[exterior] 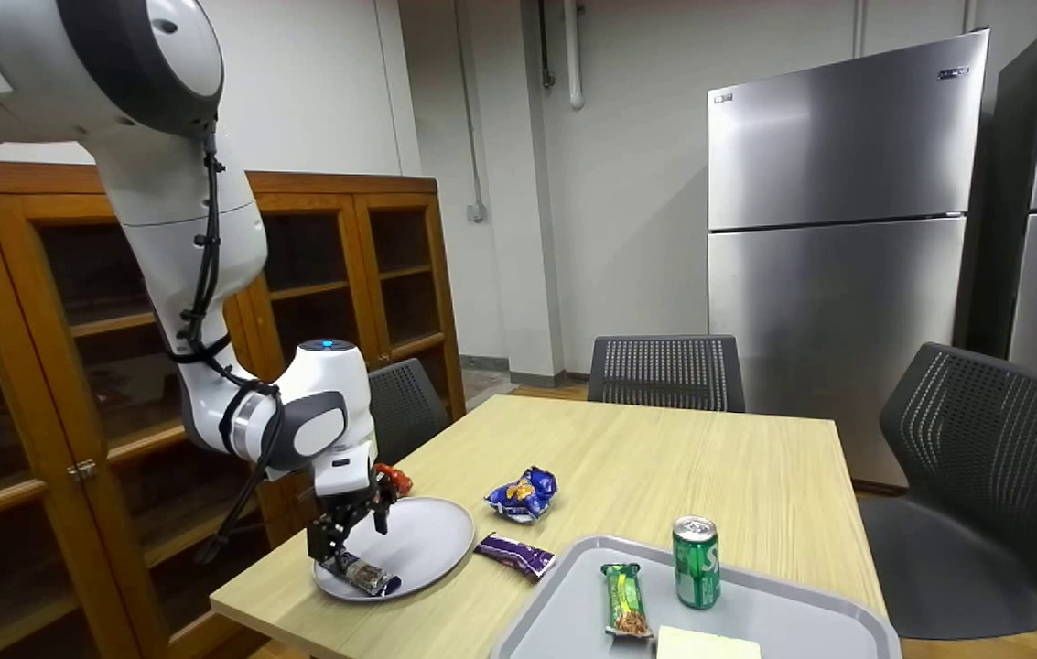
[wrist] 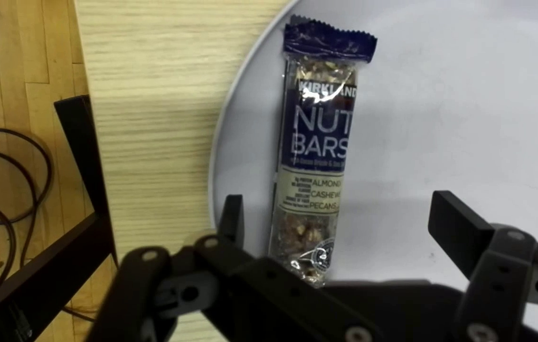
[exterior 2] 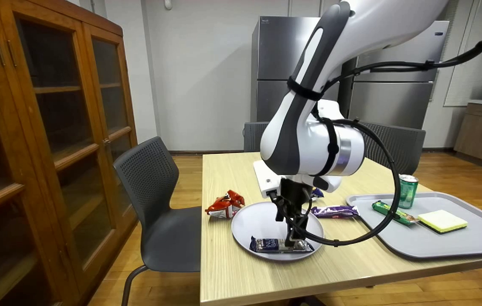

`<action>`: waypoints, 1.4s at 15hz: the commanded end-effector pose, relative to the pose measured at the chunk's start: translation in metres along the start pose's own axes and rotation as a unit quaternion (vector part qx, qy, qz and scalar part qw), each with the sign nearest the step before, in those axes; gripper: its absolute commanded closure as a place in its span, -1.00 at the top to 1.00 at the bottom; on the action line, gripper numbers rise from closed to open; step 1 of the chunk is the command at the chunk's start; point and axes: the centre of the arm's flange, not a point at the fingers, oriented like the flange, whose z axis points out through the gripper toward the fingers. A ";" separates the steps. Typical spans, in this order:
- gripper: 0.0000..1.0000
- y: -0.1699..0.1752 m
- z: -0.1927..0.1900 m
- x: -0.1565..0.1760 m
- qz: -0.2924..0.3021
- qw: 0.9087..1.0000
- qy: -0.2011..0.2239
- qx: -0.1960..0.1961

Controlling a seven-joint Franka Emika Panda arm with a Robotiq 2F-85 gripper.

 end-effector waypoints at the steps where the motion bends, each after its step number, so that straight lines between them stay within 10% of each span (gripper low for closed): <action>1: 1.00 0.006 -0.002 -0.006 0.019 1.000 -0.009 0.001; 21: 1.00 -0.004 0.022 -0.004 0.022 1.000 -0.006 0.011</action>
